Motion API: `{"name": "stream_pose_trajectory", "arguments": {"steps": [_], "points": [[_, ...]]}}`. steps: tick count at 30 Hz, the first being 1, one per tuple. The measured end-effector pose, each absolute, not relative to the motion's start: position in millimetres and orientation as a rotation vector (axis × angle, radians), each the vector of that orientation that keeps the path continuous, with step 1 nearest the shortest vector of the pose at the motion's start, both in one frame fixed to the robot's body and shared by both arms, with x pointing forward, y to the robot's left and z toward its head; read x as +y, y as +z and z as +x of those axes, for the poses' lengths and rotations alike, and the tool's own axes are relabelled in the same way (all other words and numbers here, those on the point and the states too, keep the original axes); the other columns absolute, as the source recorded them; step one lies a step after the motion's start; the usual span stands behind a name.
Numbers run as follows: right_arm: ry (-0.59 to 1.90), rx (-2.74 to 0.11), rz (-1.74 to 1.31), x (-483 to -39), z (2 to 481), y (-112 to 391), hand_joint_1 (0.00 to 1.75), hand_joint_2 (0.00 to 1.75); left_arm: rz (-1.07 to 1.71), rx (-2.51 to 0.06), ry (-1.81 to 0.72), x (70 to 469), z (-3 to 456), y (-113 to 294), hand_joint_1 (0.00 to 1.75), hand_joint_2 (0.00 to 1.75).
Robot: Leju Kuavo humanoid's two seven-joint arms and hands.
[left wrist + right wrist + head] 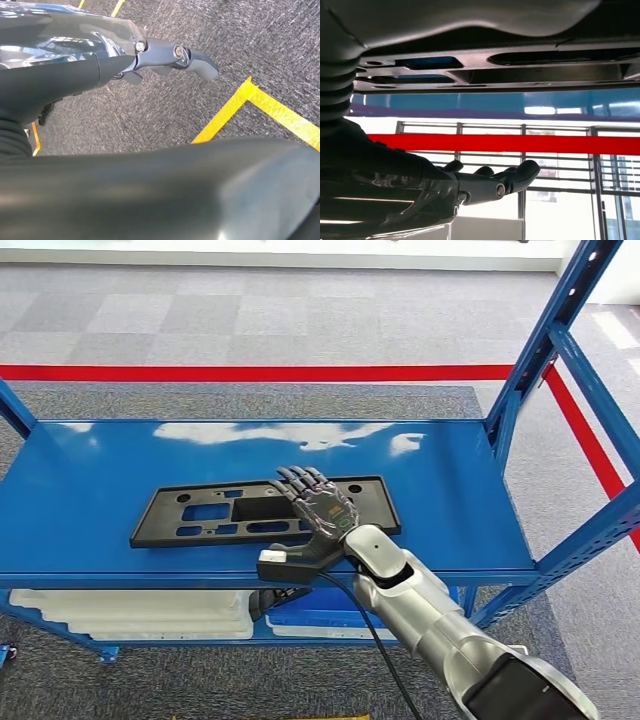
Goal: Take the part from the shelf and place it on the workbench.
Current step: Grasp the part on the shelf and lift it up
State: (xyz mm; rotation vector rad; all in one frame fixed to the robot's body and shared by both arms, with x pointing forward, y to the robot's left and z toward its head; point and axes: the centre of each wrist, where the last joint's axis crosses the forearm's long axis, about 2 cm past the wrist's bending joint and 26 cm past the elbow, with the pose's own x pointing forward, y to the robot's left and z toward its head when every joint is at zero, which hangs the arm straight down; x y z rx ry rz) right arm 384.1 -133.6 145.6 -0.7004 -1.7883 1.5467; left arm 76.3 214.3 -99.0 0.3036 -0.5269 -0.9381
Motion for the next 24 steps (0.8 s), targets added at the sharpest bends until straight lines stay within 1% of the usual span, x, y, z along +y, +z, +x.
{"name": "stream_pose_trajectory", "arguments": {"steps": [24], "points": [[1.569,-1.724,-0.607,-135.8,383.3,137.9,0.00,1.75,0.313,-0.528,-0.911,214.4,76.1,-99.0,0.00,0.00]]}}
